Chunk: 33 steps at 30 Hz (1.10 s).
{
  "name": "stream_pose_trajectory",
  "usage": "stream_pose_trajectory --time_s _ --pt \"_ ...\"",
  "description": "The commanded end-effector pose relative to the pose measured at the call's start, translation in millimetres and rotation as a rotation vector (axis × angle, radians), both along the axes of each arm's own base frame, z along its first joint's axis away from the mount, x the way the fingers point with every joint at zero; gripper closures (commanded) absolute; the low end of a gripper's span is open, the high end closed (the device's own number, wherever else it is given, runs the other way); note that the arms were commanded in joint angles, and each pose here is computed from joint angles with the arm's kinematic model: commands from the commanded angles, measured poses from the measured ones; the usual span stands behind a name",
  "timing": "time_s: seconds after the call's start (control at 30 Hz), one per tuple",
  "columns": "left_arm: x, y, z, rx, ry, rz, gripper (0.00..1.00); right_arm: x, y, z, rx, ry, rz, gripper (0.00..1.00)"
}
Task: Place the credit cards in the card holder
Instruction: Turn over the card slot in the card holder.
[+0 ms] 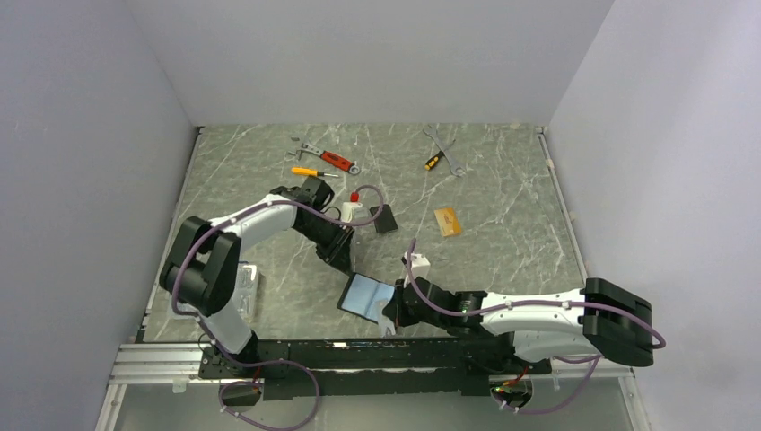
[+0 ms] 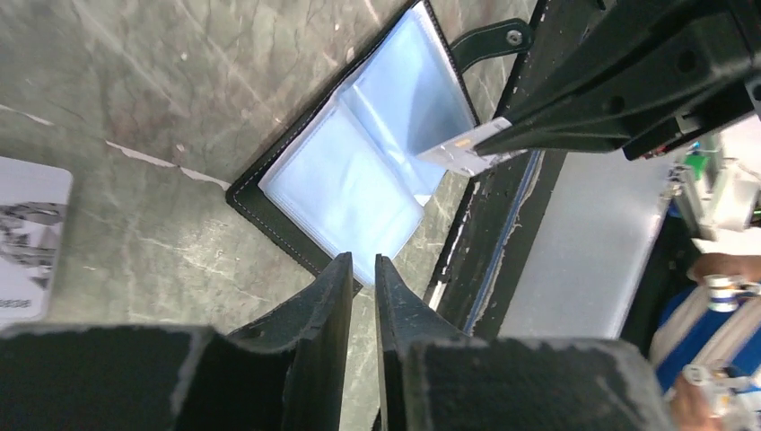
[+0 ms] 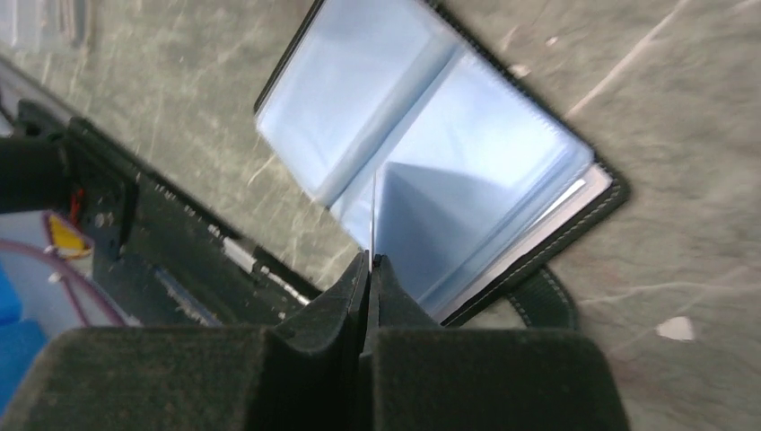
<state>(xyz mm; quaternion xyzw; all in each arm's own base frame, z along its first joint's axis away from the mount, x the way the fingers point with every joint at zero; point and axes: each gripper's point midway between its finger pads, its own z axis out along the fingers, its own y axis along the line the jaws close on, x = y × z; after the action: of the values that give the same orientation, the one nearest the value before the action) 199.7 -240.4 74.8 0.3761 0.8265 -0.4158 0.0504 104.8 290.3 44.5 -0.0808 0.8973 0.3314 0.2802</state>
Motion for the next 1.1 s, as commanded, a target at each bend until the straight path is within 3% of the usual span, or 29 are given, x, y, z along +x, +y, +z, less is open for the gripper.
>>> stream_pose_trajectory --time_s 0.0,0.1,0.43,0.7,0.9,1.07 --pt "7.1 -10.0 39.6 -0.079 -0.195 -0.086 0.78 26.7 -22.1 3.9 -0.148 -0.127 -0.096 1.0" --pt "3.5 -20.7 31.9 -0.049 -0.299 -0.173 0.76 33.3 -26.5 6.7 -0.161 -0.152 -0.123 1.0" --pt "-8.8 -26.2 10.2 0.01 -0.435 -0.343 0.74 54.6 -53.3 11.8 -0.227 -0.208 -0.204 1.0" --pt "-55.8 -30.8 0.7 -0.007 -0.501 -0.533 0.72 65.3 -67.3 14.6 -0.222 -0.191 -0.251 1.0" --pt "-58.1 -35.6 -5.9 0.015 -0.579 -0.482 0.73 59.2 -52.3 30.3 -0.098 -0.153 -0.246 1.0" --pt "-37.7 -28.5 -0.9 0.041 -0.653 -0.424 0.73 59.9 -33.7 83.7 0.149 -0.199 -0.247 1.0"
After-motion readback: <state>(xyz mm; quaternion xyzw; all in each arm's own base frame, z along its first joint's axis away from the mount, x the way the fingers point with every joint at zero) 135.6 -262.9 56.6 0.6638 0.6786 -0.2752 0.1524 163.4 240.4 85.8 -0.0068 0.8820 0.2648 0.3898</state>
